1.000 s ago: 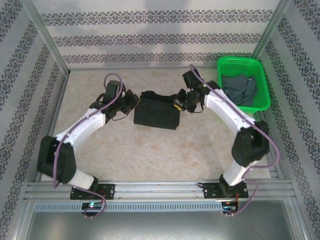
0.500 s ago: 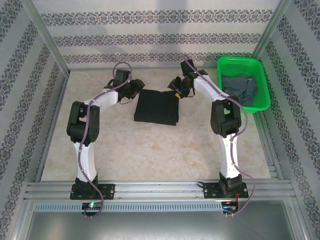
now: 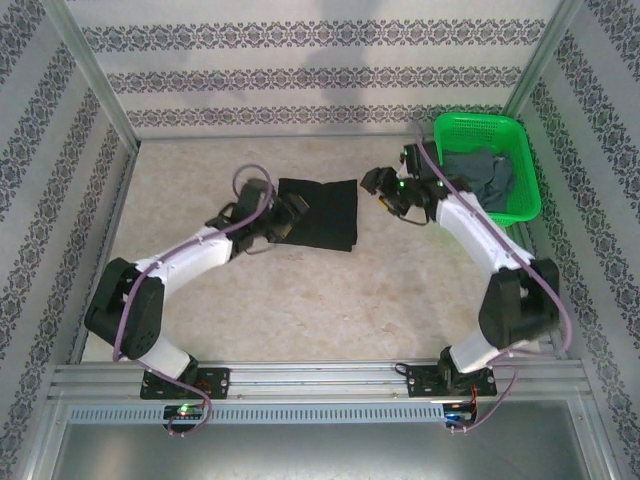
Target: Fold and stack the t-shirts
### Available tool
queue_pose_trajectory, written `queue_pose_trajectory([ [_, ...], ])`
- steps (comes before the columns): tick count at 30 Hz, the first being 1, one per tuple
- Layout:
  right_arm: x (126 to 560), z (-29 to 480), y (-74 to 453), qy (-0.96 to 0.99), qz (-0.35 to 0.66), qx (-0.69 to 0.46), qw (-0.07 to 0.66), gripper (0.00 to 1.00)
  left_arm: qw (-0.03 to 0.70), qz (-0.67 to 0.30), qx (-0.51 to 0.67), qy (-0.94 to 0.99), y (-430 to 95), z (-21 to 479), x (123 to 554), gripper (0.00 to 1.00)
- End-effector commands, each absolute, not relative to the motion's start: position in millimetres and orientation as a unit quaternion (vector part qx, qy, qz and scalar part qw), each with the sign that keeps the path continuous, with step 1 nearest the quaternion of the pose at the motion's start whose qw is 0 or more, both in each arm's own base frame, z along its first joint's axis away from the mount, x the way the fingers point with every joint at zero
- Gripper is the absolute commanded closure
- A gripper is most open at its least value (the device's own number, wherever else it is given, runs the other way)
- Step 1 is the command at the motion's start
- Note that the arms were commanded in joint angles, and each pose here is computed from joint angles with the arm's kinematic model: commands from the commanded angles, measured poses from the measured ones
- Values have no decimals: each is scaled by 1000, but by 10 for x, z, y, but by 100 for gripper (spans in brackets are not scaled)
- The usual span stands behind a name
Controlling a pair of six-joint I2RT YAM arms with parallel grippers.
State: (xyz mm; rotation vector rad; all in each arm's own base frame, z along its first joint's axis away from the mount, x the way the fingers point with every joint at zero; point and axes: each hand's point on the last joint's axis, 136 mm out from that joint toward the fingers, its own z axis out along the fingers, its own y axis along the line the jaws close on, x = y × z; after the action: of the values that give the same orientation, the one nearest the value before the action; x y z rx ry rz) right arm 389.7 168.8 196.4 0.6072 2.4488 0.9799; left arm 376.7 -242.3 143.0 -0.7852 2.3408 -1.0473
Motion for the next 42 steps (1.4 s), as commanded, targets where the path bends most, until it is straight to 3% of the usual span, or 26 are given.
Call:
queue_pose_trajectory([
  [1, 3655, 1924, 1769, 863, 399, 229, 211, 38, 234, -388, -363, 814, -2510, 1231, 3760, 37],
  [7, 3303, 1819, 1681, 865, 398, 238, 191, 37, 226, -413, -418, 777, -2722, 947, 3869, 33],
  [15, 3188, 1858, 1614, 866, 394, 239, 193, 38, 216, -401, -456, 765, -2843, 610, 3991, 34],
  [19, 3141, 1872, 1593, 865, 396, 240, 194, 38, 230, -410, -471, 747, -2841, 509, 4162, 52],
  [24, 3064, 1876, 1570, 864, 396, 241, 194, 38, 267, -429, -483, 715, -2727, 521, 4479, 96],
  [25, 3052, 1879, 1560, 864, 396, 243, 194, 38, 272, -430, -488, 709, -2653, 532, 4523, 100],
  [34, 2980, 1990, 1492, 868, 386, 233, 209, 39, 327, -387, -507, 697, -1171, 757, 4714, 100],
  [42, 3035, 1994, 1595, 864, 407, 209, 208, 40, 321, -380, -460, 736, -28, 638, 4803, 100],
])
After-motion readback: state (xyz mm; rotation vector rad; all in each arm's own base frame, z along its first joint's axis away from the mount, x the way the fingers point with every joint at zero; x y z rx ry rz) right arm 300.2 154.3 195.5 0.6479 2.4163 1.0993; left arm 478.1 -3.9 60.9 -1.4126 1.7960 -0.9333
